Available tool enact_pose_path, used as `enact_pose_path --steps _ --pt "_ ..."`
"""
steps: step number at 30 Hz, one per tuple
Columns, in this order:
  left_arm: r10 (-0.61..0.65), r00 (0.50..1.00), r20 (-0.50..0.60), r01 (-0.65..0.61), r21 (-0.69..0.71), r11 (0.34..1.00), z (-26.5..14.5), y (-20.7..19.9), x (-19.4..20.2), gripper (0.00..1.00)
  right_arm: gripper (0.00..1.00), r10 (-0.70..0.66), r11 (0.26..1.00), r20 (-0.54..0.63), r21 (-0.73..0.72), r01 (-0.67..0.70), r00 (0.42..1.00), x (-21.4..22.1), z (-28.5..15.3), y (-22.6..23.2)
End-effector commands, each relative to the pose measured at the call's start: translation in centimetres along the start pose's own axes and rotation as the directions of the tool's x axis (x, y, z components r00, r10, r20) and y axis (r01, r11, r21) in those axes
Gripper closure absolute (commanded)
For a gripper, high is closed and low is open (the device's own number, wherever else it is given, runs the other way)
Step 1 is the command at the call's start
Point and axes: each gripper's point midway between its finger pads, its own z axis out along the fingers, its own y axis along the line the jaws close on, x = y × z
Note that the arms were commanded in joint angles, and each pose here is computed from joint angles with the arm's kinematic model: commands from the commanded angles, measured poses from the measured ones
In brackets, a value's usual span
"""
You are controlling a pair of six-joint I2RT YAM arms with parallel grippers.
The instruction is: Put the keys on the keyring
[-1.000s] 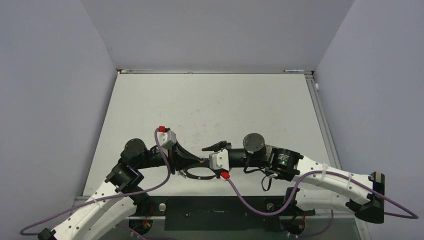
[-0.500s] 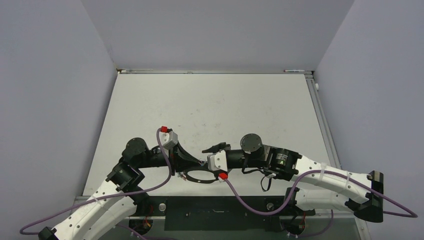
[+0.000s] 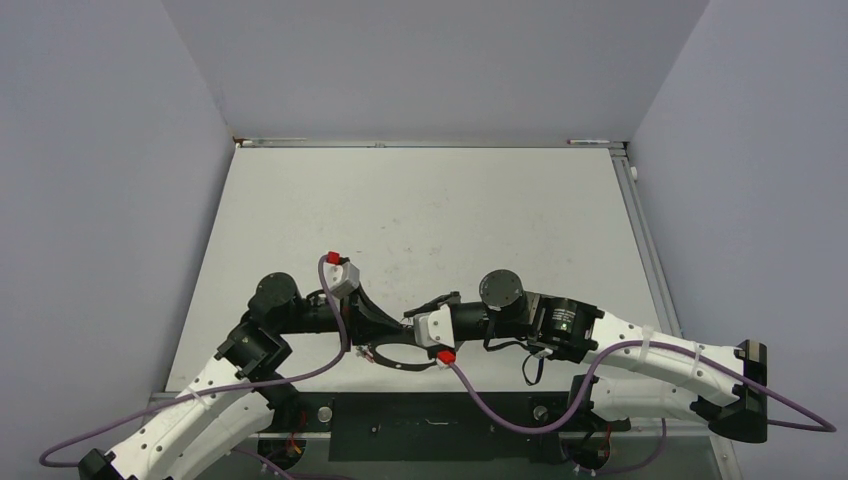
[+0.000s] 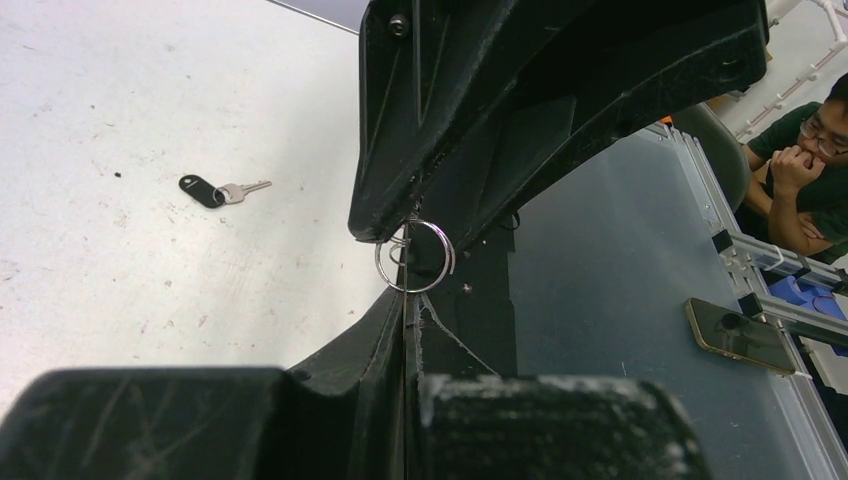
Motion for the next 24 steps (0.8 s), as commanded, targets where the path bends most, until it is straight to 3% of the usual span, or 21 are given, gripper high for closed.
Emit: enact_pose_path --steps 1,9,13,21,24 --pt "0.072 0.996 0.058 -0.075 0.056 0.996 -0.1 -1.7 -2.8 1.00 0.72 -0.055 0.997 0.091 0.051 0.051 0.994 -3.5 -0.6 -1.9" --pt "0.062 0.997 0.047 -0.065 0.066 0.996 0.0 -1.7 -2.7 1.00 0.62 -0.058 0.998 0.075 0.037 0.056 0.995 -3.5 -0.4 -1.4" --pt "0.057 0.997 0.043 -0.060 0.067 0.996 0.0 -1.7 -2.6 1.00 0.71 -0.060 0.998 0.060 0.029 0.058 0.996 -3.2 -0.2 -1.3" --pt "0.049 0.998 0.036 -0.051 0.066 0.997 0.1 -1.6 -2.5 1.00 0.79 -0.054 0.999 0.053 0.004 0.054 0.997 -3.0 0.1 -0.7" --pt "0.048 0.998 0.035 -0.051 0.068 0.996 0.1 -1.7 -2.5 1.00 0.88 -0.051 0.999 0.051 -0.012 0.052 0.997 -2.9 0.2 -0.4"
